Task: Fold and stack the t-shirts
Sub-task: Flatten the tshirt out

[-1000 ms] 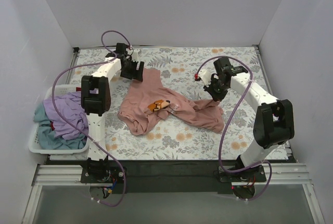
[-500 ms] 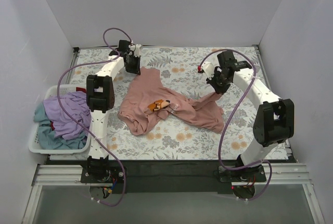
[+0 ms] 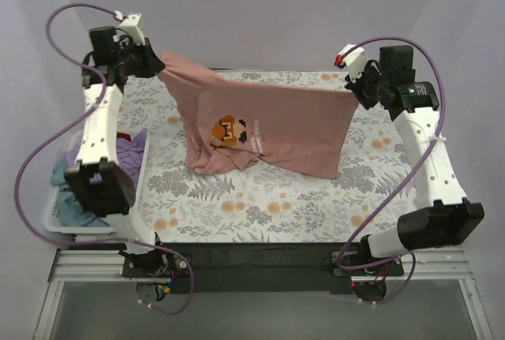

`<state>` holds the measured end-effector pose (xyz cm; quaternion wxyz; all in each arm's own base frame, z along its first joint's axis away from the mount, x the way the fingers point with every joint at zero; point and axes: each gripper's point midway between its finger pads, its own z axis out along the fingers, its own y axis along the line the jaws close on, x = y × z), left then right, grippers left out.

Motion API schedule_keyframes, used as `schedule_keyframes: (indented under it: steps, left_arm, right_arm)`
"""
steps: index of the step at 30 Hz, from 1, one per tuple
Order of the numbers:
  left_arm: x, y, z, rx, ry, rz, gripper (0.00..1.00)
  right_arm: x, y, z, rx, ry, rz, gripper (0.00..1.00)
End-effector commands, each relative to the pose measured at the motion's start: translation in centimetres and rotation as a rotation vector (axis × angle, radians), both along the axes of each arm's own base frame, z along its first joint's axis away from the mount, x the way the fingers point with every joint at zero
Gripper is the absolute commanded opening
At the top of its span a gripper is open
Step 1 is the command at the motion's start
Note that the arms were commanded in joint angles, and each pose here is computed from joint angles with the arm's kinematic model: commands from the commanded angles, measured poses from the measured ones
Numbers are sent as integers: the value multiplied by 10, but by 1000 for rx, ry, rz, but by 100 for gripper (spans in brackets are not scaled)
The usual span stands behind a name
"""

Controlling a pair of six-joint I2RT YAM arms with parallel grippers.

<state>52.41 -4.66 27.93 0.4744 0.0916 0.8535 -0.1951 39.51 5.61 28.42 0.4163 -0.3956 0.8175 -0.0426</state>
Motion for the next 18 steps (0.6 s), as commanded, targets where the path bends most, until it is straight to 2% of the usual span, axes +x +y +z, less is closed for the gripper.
schedule_keyframes:
  steps: [1, 3, 4, 7, 8, 11, 16, 18]
  left_arm:
    - [-80, -10, 84, -47, -188, -43, 0]
    - [-107, -6, 114, -64, -277, -19, 0]
    - [-136, -7, 144, -61, -359, -9, 0]
    - [-173, -1, 170, -68, -449, 67, 0]
    - [-196, 0, 194, -66, -534, 92, 0]
    - [-227, 10, 240, -43, -698, 176, 0]
    - [-239, 21, 308, -41, -863, 244, 0]
    - [-237, 21, 328, -45, -905, 241, 0]
  right_arm:
    - [-24, -11, 69, 14, -186, -24, 1]
    - [-42, -17, 97, 17, -267, -43, 1]
    - [-48, -23, 107, 9, -299, -64, 1]
    - [-75, -33, 154, 22, -440, -104, 1]
    - [-81, -34, 168, 37, -485, -112, 1]
    - [-104, -42, 215, 65, -621, -158, 1]
    - [-118, -46, 291, 141, -822, -194, 1]
    - [-108, -45, 305, 154, -854, -199, 1]
